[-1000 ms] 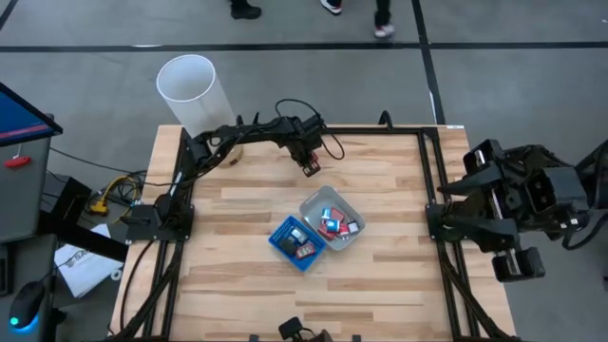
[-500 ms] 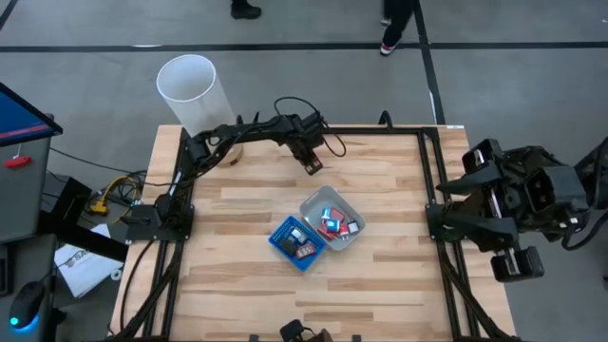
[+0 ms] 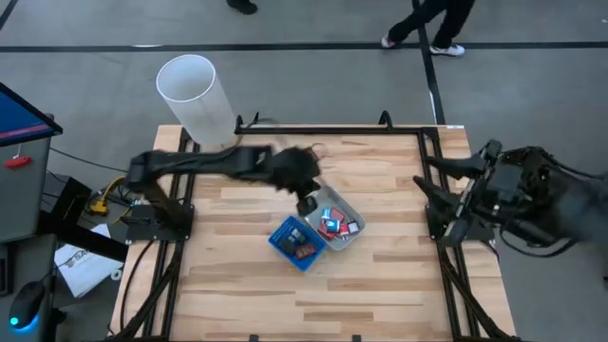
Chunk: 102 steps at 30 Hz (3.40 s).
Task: Pick & Place Office items
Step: Put the red digital timer into the blue bin
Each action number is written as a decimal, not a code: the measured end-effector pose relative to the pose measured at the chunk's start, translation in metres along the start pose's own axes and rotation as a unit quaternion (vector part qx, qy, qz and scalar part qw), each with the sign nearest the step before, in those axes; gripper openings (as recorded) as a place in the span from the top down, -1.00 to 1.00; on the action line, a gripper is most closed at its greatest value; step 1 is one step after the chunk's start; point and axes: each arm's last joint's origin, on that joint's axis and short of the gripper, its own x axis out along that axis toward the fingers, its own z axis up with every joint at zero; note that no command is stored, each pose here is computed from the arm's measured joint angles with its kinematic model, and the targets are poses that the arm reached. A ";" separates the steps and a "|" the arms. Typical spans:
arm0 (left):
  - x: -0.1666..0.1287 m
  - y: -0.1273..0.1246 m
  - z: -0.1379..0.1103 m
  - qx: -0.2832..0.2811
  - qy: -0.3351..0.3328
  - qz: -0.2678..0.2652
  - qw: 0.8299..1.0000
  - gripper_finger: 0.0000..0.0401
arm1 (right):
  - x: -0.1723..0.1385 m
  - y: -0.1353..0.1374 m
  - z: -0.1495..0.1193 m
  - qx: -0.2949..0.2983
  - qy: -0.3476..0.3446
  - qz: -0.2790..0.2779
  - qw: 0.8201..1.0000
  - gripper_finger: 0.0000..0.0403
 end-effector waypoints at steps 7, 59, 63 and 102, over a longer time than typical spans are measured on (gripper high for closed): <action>-0.087 -0.033 -0.050 -0.123 -0.107 0.073 0.984 1.00 | 0.034 -0.029 -0.053 0.023 0.129 -0.005 0.991 0.14; -0.139 -0.057 -0.105 -0.177 -0.199 0.092 0.960 1.00 | 0.395 -0.211 -0.377 0.246 0.471 -0.021 0.847 0.95; -0.139 -0.057 -0.105 -0.174 -0.200 0.093 0.960 1.00 | 0.391 -0.209 -0.381 0.248 0.495 -0.026 0.832 0.99; -0.141 -0.060 -0.099 -0.197 -0.225 0.072 0.952 1.00 | 0.399 -0.204 -0.425 0.257 0.539 -0.047 0.801 1.00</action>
